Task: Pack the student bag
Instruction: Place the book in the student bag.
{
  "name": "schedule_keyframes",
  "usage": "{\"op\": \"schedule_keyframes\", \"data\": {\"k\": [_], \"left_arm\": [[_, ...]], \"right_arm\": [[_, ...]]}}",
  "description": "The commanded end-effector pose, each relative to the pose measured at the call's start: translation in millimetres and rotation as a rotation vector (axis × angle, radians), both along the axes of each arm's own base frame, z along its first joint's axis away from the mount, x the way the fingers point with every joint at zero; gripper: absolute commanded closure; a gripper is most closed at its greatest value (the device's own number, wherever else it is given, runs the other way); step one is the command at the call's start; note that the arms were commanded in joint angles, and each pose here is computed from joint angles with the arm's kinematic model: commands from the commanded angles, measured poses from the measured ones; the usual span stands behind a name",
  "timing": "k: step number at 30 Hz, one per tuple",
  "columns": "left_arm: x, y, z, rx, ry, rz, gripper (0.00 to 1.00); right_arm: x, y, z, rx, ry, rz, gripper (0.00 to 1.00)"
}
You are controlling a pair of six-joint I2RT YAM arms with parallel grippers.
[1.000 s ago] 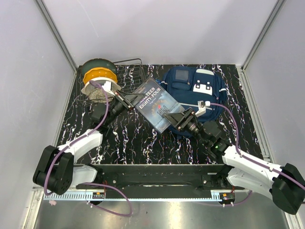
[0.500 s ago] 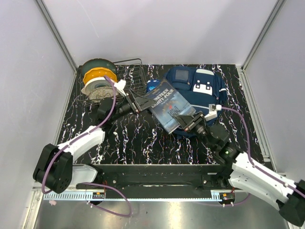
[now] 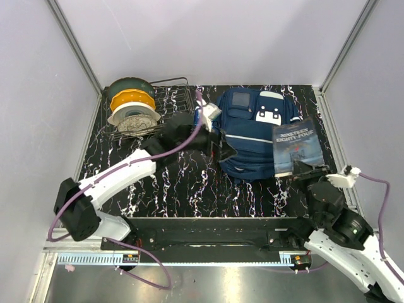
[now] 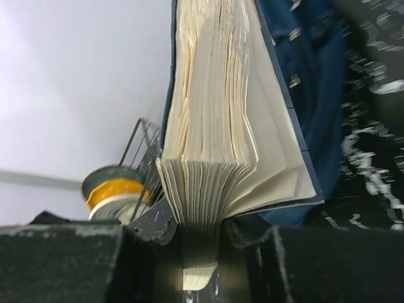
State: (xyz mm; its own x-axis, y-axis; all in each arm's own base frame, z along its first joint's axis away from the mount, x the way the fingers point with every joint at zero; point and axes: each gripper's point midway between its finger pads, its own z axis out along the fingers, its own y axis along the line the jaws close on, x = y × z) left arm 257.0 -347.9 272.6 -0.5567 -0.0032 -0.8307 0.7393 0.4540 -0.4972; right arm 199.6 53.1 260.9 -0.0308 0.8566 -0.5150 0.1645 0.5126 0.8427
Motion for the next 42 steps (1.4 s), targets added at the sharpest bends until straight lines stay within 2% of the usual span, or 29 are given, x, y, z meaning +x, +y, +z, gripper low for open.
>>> {"op": "schedule_keyframes", "data": {"k": [1,3,8,17,22,27,29,34,38,39,41,42], "left_arm": [[2,-9,-47,0.262,-0.144,-0.071,0.01],[-5,-24,-58,0.301,-0.204,-0.176,0.01],[7,-46,-82,0.395,-0.3,-0.261,0.01],[19,-97,-88,0.347,-0.445,-0.335,0.02],[10,-119,-100,0.35,-0.445,-0.411,0.1],[6,-135,-136,0.407,-0.437,-0.466,0.15],[8,-140,-152,0.456,-0.434,-0.476,0.22],[20,-141,-177,0.524,-0.429,-0.436,0.32],[29,-141,-186,0.552,-0.424,-0.395,0.5],[30,-140,-186,0.556,-0.424,-0.386,0.59],[32,-139,-185,0.562,-0.424,-0.368,0.68],[33,-138,-184,0.561,-0.419,-0.365,0.76]], "right_arm": [[-19,-63,25,0.018,-0.002,-0.257,1.0],[-23,-70,22,-0.009,0.02,-0.275,1.0],[-29,-74,27,0.022,0.02,-0.27,1.0],[-36,-70,25,0.082,0.025,-0.219,1.0],[-37,-66,19,0.104,0.048,-0.201,1.0],[-38,-63,15,0.109,0.06,-0.181,1.0],[-40,-61,15,0.116,0.062,-0.17,1.0],[-45,-65,10,0.133,0.074,-0.169,1.0],[-48,-68,7,0.142,0.075,-0.169,1.0],[-49,-69,7,0.146,0.073,-0.169,1.0],[-50,-69,6,0.145,0.076,-0.17,1.0],[-50,-69,6,0.142,0.078,-0.172,1.0]]}}
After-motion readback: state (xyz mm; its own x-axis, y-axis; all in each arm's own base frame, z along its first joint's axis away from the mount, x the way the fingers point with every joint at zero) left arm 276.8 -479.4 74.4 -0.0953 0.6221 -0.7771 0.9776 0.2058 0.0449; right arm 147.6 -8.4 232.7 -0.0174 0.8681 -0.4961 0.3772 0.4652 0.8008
